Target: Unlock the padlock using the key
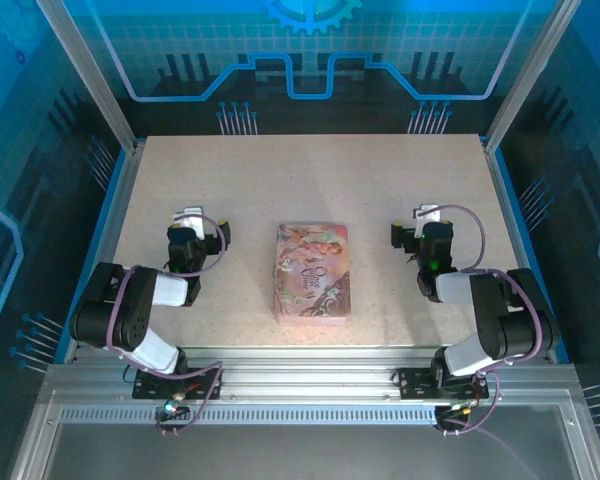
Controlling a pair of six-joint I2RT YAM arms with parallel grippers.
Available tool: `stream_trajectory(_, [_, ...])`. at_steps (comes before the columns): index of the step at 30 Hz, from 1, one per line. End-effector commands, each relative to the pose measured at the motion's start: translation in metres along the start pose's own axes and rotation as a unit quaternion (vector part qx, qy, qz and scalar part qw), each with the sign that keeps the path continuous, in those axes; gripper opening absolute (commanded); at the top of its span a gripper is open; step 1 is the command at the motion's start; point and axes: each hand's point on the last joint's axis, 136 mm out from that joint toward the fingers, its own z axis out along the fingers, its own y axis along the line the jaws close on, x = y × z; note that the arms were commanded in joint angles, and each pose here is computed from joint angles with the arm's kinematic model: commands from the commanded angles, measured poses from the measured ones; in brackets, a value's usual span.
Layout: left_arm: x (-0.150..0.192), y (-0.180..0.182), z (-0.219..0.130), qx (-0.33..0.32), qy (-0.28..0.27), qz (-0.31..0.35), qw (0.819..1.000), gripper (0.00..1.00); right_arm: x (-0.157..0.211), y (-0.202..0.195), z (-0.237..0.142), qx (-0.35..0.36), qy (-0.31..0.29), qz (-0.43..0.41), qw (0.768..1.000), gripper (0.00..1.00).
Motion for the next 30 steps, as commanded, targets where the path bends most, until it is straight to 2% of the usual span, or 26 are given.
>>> stream_trajectory(1, [-0.0093,-0.0014,0.0016,0.006,-0.01,0.008,1.0,0.99,-0.0089,-0.0024,0.0006,0.007,-0.016,0.006,1.0,1.0])
stream_trajectory(30, [-0.0093,-0.0019,0.0025,0.011,-0.007,0.005,1.0,0.99,-0.009,-0.0022,0.0006,0.007,-0.016,0.007,1.0,1.0])
